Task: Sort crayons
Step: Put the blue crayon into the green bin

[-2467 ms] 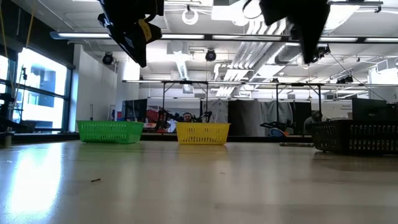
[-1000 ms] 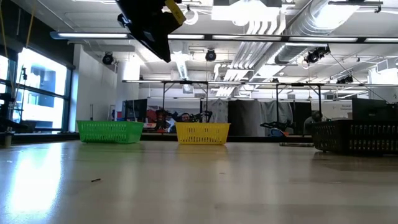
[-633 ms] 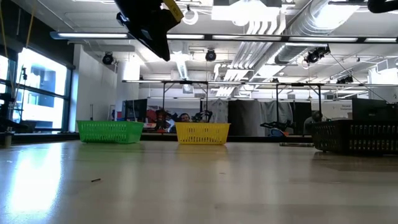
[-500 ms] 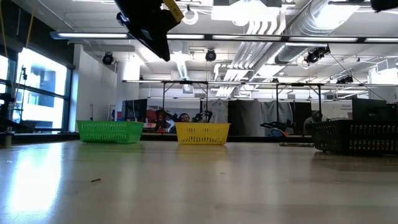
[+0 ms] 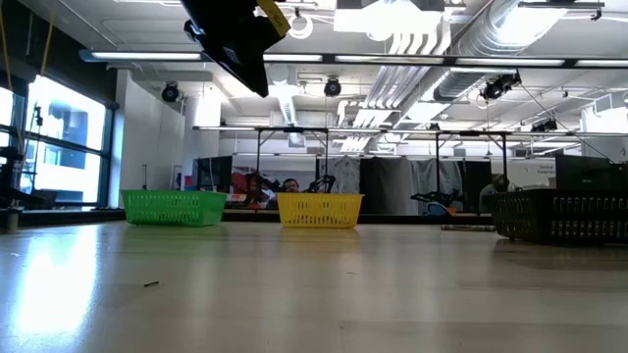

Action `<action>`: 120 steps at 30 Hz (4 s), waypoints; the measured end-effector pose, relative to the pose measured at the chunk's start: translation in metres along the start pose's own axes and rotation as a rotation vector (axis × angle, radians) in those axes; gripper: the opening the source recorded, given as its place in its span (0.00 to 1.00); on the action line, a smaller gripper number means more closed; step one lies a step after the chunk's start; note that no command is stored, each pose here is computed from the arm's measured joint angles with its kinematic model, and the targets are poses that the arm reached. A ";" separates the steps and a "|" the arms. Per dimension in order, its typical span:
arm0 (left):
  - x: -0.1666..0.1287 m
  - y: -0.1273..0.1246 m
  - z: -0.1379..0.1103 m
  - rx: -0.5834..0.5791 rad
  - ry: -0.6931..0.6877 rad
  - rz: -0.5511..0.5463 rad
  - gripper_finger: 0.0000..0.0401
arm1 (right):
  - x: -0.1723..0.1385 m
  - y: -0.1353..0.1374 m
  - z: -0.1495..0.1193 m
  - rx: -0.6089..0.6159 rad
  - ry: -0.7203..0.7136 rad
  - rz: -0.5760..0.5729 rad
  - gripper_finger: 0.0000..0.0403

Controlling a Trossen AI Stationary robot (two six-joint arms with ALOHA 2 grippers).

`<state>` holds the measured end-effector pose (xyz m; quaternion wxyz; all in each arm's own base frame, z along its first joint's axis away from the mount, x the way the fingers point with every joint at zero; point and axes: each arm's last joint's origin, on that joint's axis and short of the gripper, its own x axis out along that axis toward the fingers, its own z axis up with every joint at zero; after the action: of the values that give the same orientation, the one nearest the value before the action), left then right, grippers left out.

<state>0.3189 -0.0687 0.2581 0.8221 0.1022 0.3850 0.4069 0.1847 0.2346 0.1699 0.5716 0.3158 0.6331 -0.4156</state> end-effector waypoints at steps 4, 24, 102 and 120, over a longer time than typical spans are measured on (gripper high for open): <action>0.000 0.000 0.000 0.000 0.000 0.000 0.29 | 0.000 -0.009 0.004 0.014 -0.014 0.007 0.27; 0.000 0.000 0.000 0.010 0.000 0.000 0.29 | 0.043 -0.022 0.012 0.025 0.058 0.084 0.27; -0.094 -0.119 0.025 -0.070 -0.720 -0.610 0.29 | -0.119 0.029 0.030 -0.586 -1.448 0.494 0.00; -0.095 -0.120 0.024 -0.077 -0.714 -0.678 0.29 | -0.134 0.041 0.040 -0.748 -1.444 0.620 0.00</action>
<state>0.3720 -0.2143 0.2693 0.9919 0.0736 0.0756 0.0701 0.2591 0.2279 0.2947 0.9870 -0.0753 0.0964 -0.1047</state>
